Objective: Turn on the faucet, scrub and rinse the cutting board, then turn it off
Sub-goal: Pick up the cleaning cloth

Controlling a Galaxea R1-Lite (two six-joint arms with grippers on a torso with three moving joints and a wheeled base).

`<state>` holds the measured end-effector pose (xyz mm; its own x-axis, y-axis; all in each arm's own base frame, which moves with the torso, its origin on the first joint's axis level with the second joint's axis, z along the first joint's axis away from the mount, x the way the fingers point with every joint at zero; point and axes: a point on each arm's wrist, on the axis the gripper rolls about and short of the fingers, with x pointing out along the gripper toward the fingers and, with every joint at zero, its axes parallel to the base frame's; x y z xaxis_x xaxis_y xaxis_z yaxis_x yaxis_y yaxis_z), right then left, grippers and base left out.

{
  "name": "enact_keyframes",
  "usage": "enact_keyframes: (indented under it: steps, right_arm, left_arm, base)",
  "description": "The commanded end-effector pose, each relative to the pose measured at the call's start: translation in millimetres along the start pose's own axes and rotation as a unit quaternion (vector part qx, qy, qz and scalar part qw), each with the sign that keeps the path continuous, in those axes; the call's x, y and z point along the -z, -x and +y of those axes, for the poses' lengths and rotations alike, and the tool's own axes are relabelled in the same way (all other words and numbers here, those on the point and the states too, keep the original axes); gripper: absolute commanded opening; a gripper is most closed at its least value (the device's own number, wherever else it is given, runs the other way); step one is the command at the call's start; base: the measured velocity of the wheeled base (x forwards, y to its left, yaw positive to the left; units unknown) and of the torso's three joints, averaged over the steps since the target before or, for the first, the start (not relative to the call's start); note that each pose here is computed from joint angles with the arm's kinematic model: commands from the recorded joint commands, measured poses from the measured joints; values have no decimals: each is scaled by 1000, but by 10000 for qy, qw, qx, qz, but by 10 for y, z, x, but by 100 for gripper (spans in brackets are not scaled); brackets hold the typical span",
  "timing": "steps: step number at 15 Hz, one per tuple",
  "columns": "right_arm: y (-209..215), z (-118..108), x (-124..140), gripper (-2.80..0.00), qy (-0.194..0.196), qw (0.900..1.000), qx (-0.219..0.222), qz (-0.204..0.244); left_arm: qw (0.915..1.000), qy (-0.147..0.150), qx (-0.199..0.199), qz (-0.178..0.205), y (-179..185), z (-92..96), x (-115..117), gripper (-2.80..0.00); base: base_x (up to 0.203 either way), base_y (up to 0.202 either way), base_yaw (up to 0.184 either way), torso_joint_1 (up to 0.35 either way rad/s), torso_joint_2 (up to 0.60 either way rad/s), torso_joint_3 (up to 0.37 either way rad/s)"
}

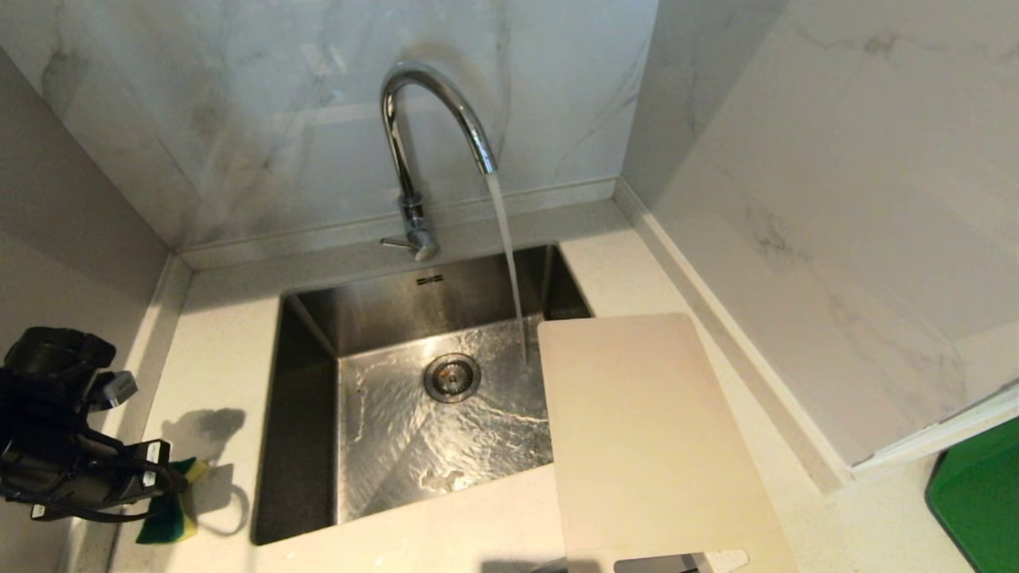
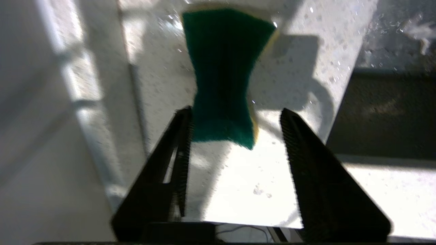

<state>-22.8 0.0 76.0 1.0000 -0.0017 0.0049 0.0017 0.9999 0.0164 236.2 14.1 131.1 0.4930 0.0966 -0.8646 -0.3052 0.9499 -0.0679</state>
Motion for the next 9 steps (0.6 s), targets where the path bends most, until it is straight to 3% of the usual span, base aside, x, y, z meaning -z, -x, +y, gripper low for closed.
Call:
enact_keyframes:
  steps: [1, 3, 5, 9]
  right_arm:
    - [-1, 0, 3, -280, -2, 10000, -1, 0]
    - [0, 0, 1, -280, -2, 10000, -1, -3]
    - [0, 0, 1, -280, -2, 10000, -1, -4]
    - [0, 0, 2, -280, -2, 10000, -1, -1]
  left_arm:
    - [9998, 28, 95, 166, -40, 13, 53, 0]
    - [9993, 242, 184, 239, -120, 109, 37, 0]
    - [9985, 459, 289, 59, -236, 207, -40, 0]
    - [9979, 556, 319, 101, -348, 264, -80, 0]
  base:
    - [0, 0, 0, 0, 0, 0]
    - [0, 0, 0, 0, 0, 0]
    - [0, 0, 0, 0, 0, 0]
    - [0, 0, 0, 0, 0, 0]
